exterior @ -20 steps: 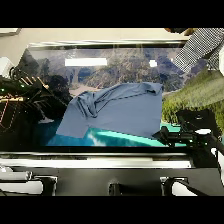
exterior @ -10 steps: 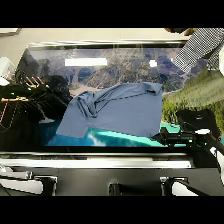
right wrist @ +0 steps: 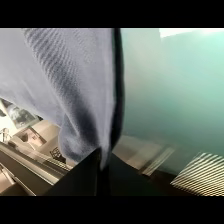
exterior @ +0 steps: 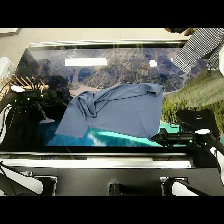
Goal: Fold the clothes and pants, and hang the long-sleeved shirts on hangers.
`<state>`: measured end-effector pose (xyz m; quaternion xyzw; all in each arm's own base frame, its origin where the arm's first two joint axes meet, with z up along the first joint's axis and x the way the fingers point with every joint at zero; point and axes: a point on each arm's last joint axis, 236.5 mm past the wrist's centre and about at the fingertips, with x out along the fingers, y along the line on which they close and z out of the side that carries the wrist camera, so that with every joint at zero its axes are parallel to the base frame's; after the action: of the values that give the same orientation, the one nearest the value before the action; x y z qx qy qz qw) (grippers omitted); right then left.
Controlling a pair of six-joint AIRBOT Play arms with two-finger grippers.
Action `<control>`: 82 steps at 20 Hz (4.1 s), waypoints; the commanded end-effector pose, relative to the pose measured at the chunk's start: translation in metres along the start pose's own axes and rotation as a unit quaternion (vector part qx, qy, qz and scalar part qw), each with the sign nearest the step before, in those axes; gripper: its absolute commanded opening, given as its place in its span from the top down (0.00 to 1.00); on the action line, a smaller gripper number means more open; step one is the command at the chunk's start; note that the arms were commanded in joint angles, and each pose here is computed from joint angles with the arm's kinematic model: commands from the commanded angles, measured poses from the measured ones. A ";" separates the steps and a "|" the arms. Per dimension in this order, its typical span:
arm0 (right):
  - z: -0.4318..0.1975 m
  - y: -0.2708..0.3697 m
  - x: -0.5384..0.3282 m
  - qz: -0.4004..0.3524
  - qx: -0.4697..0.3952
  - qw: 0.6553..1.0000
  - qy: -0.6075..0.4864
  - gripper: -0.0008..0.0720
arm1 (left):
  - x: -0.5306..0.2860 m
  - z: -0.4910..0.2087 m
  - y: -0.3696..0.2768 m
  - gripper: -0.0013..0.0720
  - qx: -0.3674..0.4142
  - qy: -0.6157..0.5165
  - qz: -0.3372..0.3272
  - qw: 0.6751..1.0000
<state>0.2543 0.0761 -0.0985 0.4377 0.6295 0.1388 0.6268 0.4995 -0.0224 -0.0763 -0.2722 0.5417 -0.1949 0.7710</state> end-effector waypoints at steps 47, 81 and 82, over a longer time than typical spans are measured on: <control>-0.114 0.414 -0.463 -0.021 -0.420 0.623 -0.659 0.95 | -0.475 -0.115 -0.397 0.96 0.142 -0.525 -0.089 0.834; 0.306 0.117 -0.094 -0.041 -0.143 0.955 -0.256 0.95 | 0.010 0.078 -0.093 0.96 0.005 -0.133 0.086 0.987; 0.298 0.105 -0.090 -0.064 -0.139 0.960 -0.234 0.95 | 0.010 0.068 -0.088 0.96 -0.001 -0.111 0.086 0.990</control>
<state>0.5740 -0.0450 0.0113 0.3520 0.4021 0.0792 0.8415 0.5925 -0.0825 0.0137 -0.2486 0.4082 -0.0832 0.8745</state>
